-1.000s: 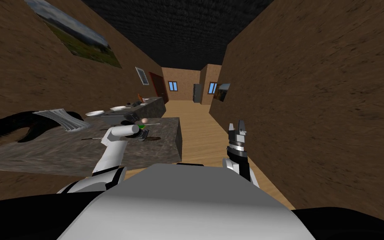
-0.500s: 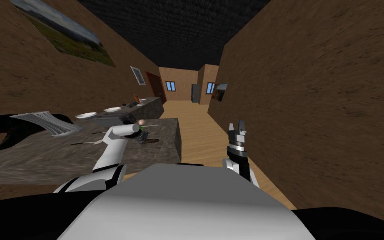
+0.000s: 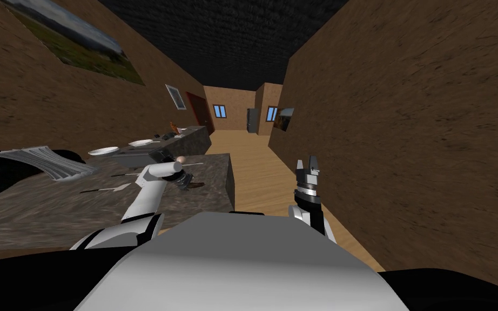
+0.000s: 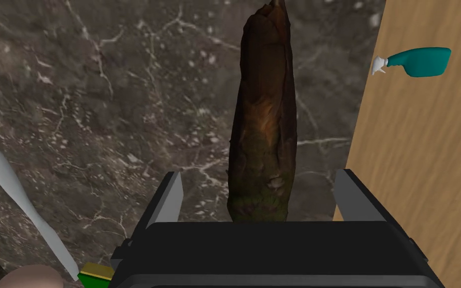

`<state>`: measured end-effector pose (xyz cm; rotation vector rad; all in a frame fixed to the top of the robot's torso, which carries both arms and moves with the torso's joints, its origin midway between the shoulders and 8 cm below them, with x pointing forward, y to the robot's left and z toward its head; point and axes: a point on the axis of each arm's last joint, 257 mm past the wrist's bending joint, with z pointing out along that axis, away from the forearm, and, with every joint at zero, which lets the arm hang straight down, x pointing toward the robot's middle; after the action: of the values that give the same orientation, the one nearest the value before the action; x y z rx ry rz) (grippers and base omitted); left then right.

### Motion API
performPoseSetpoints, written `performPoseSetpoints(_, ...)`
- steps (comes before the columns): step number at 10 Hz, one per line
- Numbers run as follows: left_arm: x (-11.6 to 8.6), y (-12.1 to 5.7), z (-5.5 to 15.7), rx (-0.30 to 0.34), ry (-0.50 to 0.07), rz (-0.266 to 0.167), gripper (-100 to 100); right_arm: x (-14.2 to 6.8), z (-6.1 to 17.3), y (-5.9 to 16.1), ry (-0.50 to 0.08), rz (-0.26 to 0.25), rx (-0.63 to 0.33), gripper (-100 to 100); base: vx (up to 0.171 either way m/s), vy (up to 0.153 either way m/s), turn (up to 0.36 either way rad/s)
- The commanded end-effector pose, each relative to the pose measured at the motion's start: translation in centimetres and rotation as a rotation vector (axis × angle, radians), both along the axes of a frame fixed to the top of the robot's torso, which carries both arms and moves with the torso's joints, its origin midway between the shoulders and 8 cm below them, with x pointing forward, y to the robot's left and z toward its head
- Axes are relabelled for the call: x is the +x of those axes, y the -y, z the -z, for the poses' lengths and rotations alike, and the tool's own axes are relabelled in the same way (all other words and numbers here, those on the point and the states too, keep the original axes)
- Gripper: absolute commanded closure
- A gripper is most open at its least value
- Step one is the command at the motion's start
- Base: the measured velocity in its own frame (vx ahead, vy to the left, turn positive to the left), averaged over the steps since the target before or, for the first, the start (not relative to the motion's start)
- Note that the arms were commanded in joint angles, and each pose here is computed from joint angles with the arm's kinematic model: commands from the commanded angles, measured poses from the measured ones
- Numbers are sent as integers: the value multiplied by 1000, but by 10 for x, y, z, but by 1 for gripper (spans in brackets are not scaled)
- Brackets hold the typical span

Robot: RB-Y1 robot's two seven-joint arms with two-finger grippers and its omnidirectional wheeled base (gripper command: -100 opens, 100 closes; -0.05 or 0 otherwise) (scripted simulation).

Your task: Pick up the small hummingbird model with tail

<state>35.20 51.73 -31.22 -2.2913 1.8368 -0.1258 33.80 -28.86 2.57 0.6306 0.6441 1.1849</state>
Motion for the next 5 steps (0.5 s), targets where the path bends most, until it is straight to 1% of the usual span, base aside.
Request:
performPoseSetpoints(1,3,5,9,0,1,-18,-100,0,0,0,0,0,0,0,-31,45,-112)
performPoseSetpoints(4,7,13,23,0,3,-43,-100,0,0,0,0,0,0,0,-68,74,-110)
performPoseSetpoints(5,6,11,20,0,2,-36,-100,0,0,0,0,0,0,0,-26,33,-25)
